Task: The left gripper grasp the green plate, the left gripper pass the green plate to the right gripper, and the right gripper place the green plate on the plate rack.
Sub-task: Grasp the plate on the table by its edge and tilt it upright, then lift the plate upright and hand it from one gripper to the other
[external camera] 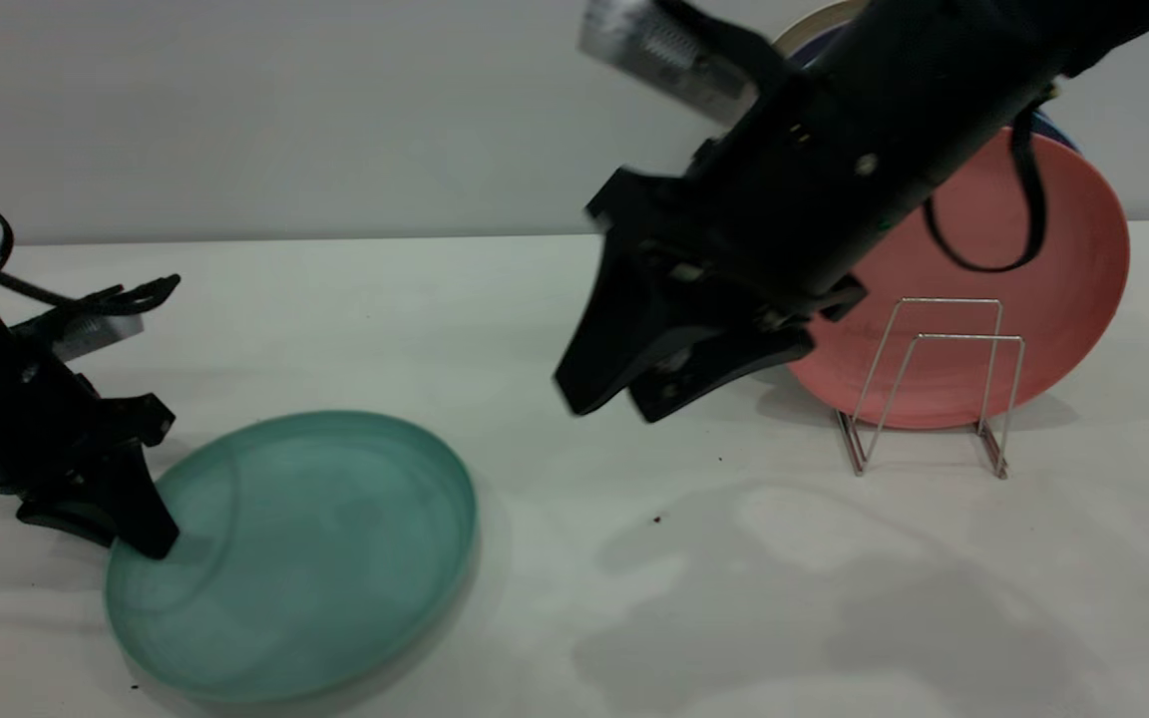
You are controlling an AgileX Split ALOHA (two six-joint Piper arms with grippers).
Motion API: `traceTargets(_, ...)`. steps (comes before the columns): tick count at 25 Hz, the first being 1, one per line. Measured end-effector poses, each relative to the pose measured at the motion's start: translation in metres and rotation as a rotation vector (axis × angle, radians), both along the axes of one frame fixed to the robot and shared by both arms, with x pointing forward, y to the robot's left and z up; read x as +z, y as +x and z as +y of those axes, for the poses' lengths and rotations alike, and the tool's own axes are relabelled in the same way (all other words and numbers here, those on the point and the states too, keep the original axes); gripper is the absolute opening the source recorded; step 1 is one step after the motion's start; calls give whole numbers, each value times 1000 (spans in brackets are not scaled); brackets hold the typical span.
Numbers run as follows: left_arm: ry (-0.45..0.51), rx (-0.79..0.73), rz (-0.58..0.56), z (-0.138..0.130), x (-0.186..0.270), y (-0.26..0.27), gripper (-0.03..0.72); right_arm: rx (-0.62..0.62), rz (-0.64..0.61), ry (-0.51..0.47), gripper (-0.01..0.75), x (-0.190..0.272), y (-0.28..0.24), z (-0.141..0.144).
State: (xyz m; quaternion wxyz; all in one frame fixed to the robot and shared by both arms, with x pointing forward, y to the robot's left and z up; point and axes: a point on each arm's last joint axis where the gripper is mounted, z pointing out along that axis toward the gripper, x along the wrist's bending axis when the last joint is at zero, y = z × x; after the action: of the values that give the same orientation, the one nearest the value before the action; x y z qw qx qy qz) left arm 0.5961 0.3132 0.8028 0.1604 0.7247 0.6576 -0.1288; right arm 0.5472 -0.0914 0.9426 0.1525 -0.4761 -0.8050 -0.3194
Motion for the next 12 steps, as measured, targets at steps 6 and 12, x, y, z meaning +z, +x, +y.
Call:
traceTargets(6,-152,-127,-162,-13,32,7,22,-76,21,42,448,3,26,-32)
traceTargets(12,-304,-198,-260,-31,51,10,22,-49,46,81,448,0,46,-31)
